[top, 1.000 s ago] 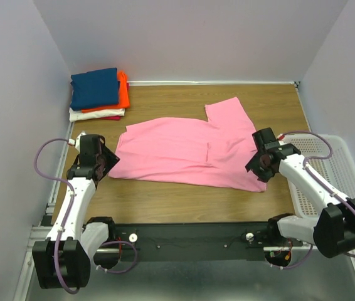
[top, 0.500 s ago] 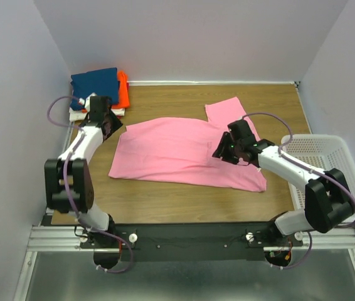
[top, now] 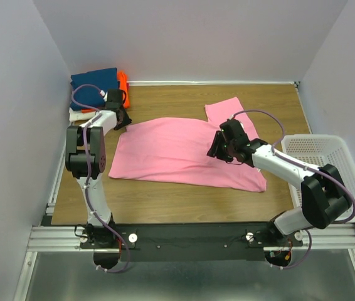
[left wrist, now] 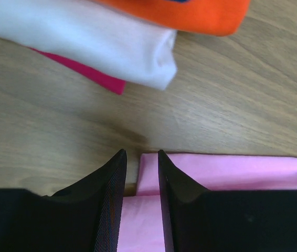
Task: Fold and stack the t-shirts
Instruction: Fold the tshirt
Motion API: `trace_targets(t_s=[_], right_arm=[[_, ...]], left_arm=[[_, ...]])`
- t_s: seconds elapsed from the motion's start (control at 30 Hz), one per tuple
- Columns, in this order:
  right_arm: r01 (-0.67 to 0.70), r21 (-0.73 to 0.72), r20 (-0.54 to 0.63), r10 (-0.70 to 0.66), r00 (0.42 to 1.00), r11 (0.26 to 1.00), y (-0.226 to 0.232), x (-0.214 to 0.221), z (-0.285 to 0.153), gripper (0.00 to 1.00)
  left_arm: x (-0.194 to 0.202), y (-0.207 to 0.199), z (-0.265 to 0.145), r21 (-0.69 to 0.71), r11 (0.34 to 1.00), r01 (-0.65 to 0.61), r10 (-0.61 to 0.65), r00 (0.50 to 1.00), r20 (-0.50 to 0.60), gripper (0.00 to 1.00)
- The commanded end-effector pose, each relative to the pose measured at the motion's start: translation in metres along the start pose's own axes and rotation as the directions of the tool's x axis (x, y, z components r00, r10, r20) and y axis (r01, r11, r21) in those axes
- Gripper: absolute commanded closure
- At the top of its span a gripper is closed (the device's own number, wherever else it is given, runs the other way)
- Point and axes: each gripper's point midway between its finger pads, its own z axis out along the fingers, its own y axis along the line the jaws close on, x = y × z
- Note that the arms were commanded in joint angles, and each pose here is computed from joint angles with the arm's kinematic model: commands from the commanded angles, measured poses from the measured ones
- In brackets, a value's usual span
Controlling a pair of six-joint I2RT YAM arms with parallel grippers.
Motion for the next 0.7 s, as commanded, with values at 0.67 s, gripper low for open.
trace_targets(t_s=[0.67], right_arm=[[0.008, 0.063, 0.009, -0.008, 1.0, 0.998, -0.015, 0.007, 0.009, 0.46]], left_arm=[[0.01, -0.003, 0.018, -0.055, 0.997, -0.055, 0.053, 0.998, -0.026, 0.81]])
